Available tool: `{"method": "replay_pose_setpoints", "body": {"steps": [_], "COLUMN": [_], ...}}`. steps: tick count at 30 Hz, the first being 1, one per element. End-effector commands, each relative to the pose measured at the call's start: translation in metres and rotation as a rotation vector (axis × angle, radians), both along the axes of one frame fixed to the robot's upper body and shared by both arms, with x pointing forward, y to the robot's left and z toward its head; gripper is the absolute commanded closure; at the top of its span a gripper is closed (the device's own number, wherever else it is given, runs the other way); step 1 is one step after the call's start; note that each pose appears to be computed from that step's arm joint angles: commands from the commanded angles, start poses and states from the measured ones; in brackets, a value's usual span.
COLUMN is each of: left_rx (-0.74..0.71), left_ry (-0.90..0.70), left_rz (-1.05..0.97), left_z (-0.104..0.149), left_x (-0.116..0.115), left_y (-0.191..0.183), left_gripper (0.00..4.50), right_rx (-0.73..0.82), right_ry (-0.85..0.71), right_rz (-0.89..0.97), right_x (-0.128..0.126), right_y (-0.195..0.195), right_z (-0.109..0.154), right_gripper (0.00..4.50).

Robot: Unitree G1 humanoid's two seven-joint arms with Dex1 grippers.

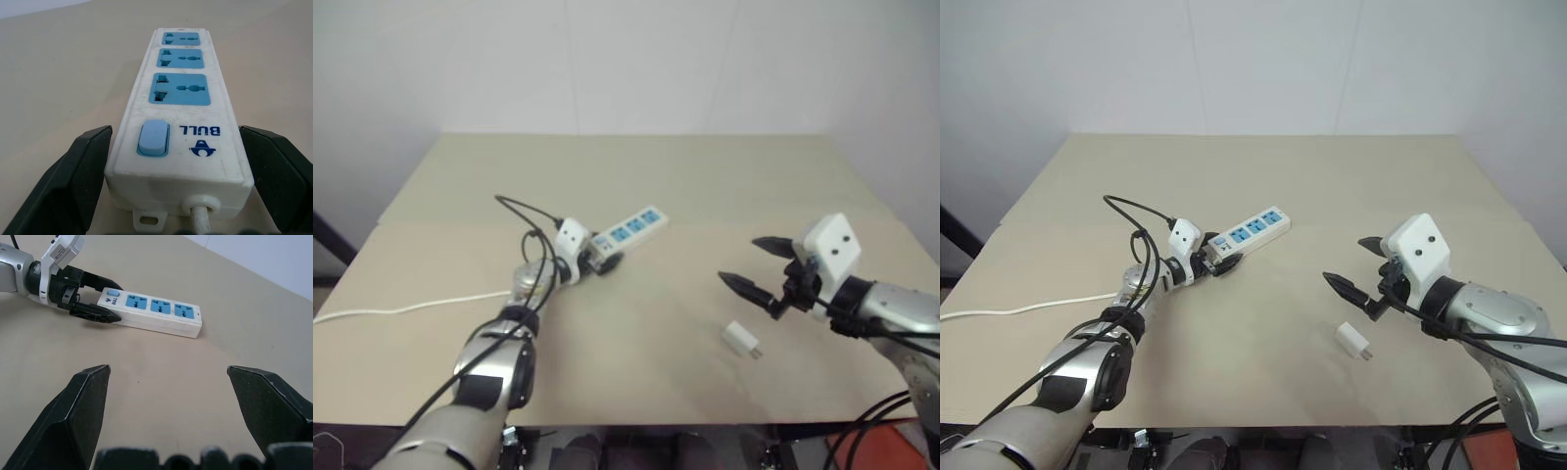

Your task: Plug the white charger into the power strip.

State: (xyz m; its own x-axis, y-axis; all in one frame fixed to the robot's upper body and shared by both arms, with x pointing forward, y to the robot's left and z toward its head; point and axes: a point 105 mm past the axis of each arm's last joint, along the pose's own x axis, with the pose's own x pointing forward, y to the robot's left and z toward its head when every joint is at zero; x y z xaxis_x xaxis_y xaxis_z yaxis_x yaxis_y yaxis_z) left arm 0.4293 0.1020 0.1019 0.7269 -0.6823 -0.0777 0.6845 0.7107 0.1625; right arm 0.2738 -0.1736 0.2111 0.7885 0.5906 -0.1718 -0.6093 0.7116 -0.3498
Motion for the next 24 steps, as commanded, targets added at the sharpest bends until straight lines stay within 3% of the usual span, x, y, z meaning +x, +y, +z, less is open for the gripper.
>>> {"method": "replay_pose_setpoints", "body": {"steps": [1, 8, 13, 20, 24], "left_rx": [0.028, 0.051, 0.019, -0.031, 0.053], "left_ry": [0.027, 0.079, 0.094, 0.057, 0.022], "left_rz": [0.0, -0.003, -0.012, -0.212, -0.391], "left_z": [-0.012, -0.021, -0.021, -0.007, -0.002], "left_x": [-0.004, -0.005, -0.006, -0.02, -0.038], "left_y": [0.003, 0.003, 0.001, -0.007, 0.001], "left_gripper": [0.02, 0.02, 1.18, 1.22, 1.22], "right_rx": [0.0, -0.003, -0.001, -0.008, -0.035], "right_ry": [-0.028, -0.019, -0.018, -0.014, 0.012], "right_rz": [0.013, 0.022, 0.022, 0.024, 0.041], "right_x": [0.0, 0.002, 0.003, 0.002, -0.002], "right_y": [0.005, 0.009, 0.011, 0.011, 0.009], "right_z": [0.005, 0.002, 0.002, 0.002, 0.002], "right_gripper": [0.0, 0.0, 0.0, 0.0, 0.0]}}
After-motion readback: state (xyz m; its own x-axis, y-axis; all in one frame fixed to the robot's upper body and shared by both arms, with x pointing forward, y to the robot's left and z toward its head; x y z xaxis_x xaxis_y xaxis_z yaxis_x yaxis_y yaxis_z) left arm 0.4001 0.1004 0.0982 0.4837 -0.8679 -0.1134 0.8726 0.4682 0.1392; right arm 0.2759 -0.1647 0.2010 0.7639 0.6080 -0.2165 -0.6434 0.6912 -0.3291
